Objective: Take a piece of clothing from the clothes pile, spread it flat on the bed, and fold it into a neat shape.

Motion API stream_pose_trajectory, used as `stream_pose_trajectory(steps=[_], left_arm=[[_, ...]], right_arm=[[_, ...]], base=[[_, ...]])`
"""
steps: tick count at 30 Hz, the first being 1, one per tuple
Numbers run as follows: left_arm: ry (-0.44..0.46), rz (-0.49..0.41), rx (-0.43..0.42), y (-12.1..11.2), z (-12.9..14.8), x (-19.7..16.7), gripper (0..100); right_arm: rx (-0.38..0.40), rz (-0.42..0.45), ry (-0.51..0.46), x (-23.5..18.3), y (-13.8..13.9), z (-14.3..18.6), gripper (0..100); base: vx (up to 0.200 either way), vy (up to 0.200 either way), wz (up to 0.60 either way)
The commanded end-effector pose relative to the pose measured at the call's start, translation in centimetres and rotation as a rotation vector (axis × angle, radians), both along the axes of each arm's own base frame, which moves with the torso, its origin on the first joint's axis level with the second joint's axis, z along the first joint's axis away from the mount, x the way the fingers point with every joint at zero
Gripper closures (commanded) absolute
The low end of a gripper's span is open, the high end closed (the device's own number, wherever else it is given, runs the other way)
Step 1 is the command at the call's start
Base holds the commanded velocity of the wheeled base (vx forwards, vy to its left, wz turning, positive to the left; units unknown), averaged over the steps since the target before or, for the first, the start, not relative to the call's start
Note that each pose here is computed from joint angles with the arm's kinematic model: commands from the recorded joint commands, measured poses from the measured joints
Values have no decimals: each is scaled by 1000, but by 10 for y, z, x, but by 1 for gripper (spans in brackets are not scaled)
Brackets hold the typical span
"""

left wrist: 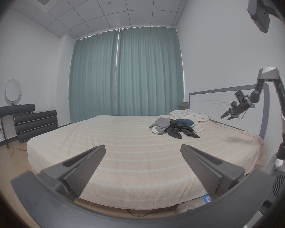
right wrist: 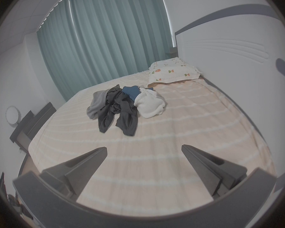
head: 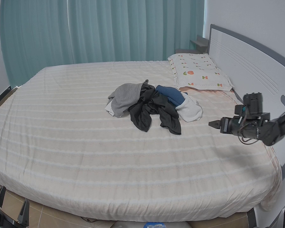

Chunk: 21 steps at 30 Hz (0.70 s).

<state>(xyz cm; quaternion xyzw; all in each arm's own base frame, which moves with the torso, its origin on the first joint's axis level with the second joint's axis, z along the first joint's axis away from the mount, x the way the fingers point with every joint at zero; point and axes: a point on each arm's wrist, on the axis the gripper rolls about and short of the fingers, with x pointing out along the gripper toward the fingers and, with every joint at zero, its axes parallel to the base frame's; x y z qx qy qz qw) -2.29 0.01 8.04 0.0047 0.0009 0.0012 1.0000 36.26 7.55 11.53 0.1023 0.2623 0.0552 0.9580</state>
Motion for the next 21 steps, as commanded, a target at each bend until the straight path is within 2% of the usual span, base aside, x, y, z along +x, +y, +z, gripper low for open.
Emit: stream_pose_trajectory(steps=[1,4,9,14,18,21], left_arm=[[0,1,0,0,-5,0,0],[0,1,0,0,-5,0,0],[0,1,0,0,-5,0,0],[0,1,0,0,-5,0,0],[0,1,0,0,-5,0,0],[0,1,0,0,-5,0,0]], right_arm=[[58,-9,77,103,78,-124,0],[95,-6,81,110,96,-125,0],[96,-7,84,121,115,-137,0],[104,-20,86,131,123,-149,0],[149,-49,84,141,131,-158,0],[134,-72,125,140,130,-171,0]], base=[[0,0,0],[0,0,0],[0,0,0],[0,0,0],[0,0,0],[0,0,0]])
